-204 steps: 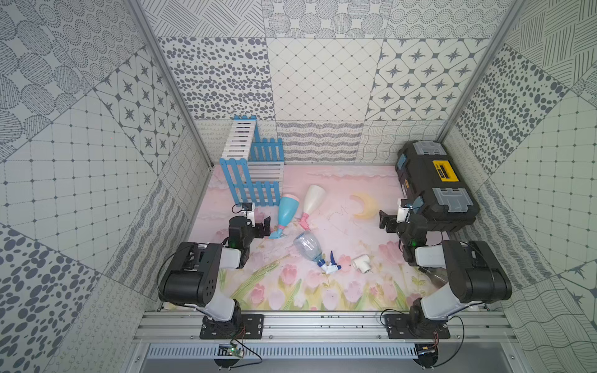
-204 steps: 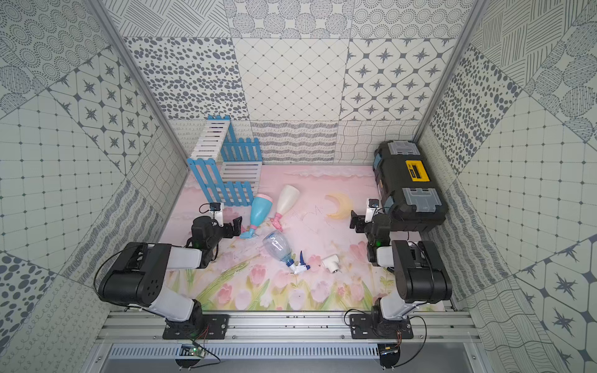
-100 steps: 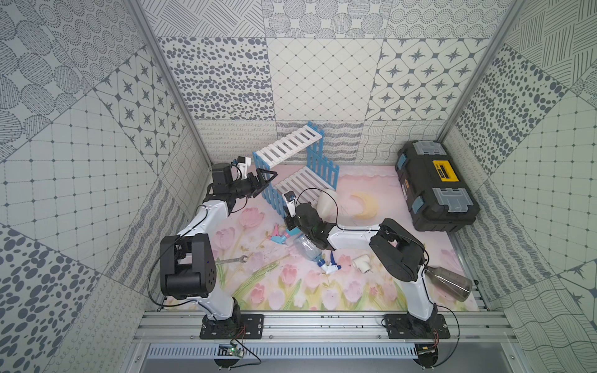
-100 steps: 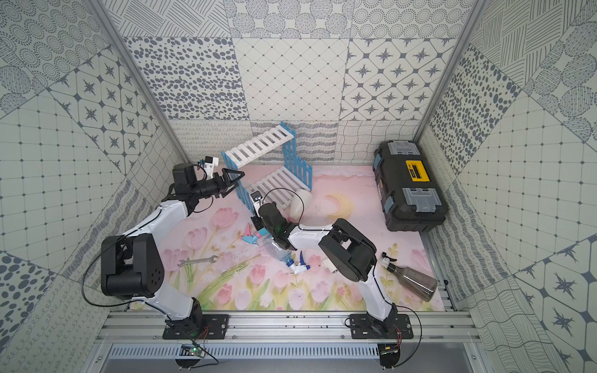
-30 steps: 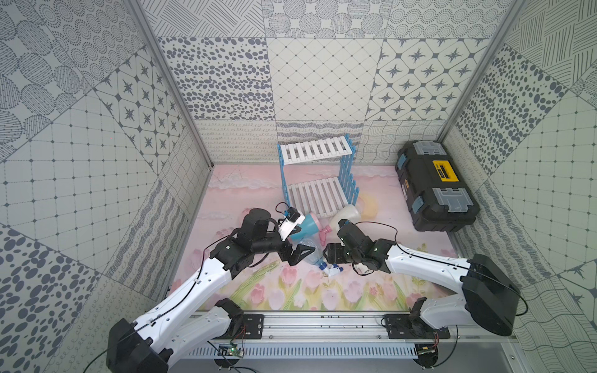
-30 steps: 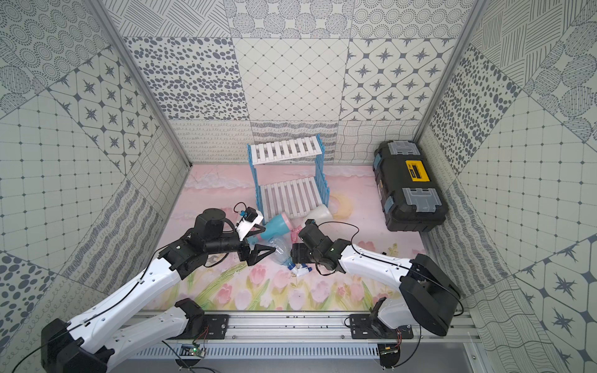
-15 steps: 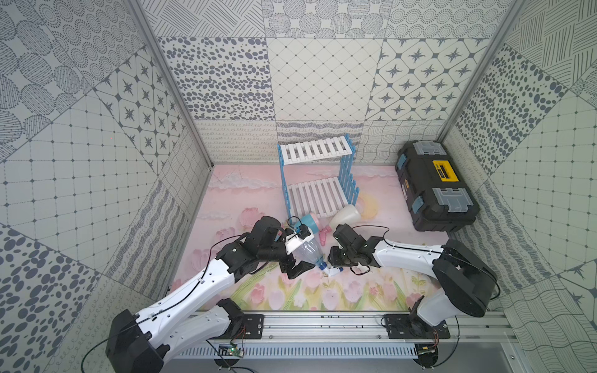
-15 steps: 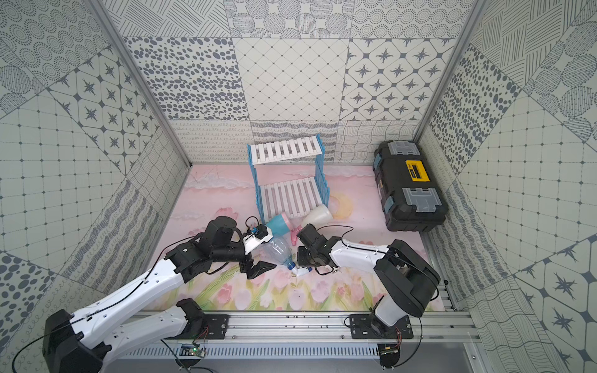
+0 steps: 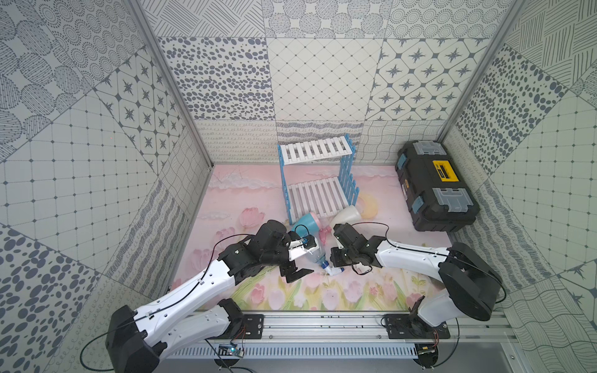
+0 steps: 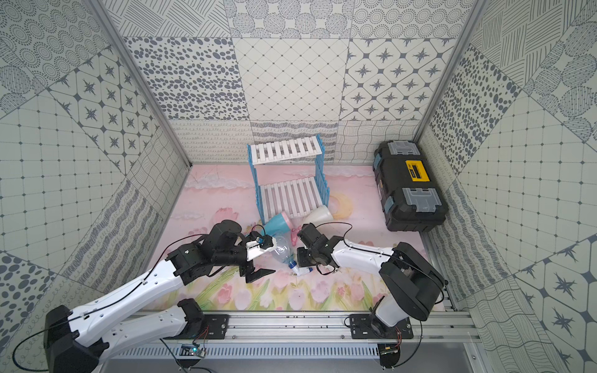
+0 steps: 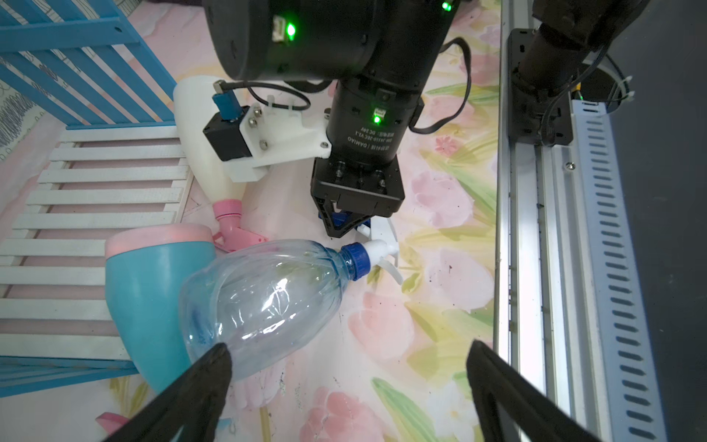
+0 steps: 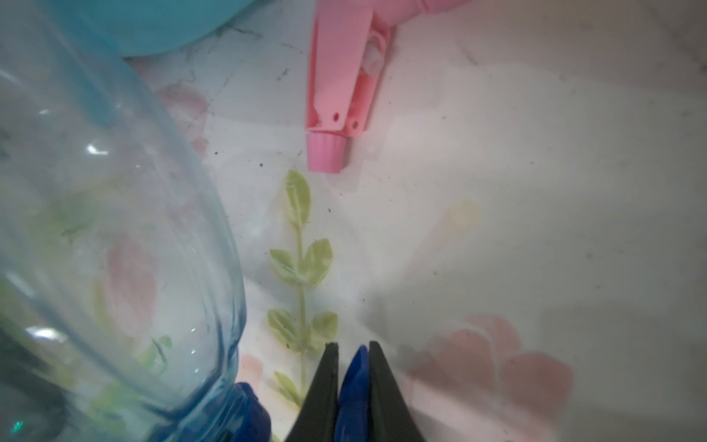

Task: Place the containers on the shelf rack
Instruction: 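Pick up a container from the center of the board, then place the container on the shelf, then pick up a container from the center of the board.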

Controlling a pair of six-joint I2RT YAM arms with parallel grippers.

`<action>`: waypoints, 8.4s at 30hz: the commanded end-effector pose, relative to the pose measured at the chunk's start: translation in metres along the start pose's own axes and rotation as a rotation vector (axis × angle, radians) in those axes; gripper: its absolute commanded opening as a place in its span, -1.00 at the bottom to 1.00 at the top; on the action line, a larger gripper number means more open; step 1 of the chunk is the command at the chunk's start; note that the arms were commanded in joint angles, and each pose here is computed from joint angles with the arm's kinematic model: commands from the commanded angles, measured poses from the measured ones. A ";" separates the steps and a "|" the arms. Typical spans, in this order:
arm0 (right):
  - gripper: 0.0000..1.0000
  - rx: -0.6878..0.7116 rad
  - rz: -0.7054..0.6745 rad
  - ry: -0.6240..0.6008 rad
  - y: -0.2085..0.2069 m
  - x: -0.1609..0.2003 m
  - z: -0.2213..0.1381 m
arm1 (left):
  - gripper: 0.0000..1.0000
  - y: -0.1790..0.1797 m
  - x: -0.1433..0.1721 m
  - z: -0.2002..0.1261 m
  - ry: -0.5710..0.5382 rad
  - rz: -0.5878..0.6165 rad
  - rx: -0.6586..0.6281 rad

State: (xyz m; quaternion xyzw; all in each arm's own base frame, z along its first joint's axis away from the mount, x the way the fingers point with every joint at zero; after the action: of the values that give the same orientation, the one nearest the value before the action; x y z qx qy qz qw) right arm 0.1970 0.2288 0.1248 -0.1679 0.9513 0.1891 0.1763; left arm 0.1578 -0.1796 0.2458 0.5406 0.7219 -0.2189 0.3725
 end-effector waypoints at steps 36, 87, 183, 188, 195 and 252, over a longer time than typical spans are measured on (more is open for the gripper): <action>-1.00 -0.065 -0.560 -0.003 0.029 -0.027 -0.082 | 0.97 0.003 -0.004 0.076 0.319 0.887 -0.319; 0.83 -0.263 0.360 -0.951 0.016 -0.080 -0.199 | 0.26 0.030 -0.066 0.069 -0.378 -0.333 -0.561; -1.00 0.331 -0.320 -1.161 0.005 -0.347 -0.268 | 0.97 0.084 -0.003 -0.027 -0.337 -0.411 -0.252; -1.00 0.356 -0.319 -1.135 0.002 -0.360 -0.256 | 0.97 0.082 -0.005 -0.027 -0.343 -0.400 -0.225; -1.00 0.369 -0.295 -1.110 -0.008 -0.367 -0.244 | 0.97 0.082 -0.006 -0.025 -0.329 -0.406 -0.193; 0.94 0.270 -0.354 -1.079 -0.011 -0.204 -0.309 | 0.97 0.068 0.013 -0.030 -0.513 -0.728 -0.186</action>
State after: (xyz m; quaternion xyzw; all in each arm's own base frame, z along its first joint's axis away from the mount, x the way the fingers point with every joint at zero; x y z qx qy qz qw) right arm 0.3086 0.1403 0.4862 -0.1469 0.7035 0.0712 0.6917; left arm 0.2112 -0.1340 0.2634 0.2281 0.7695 -0.3635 0.4730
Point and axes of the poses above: each gripper's point midway between its finger pads, its own z axis out along the fingers, its own y axis along the line the jaws close on, x = y × z, the point moved 9 cm from there along -z, back along the fingers, and after that the axes turned 5 degrees about -z, right-handed, at the moved point
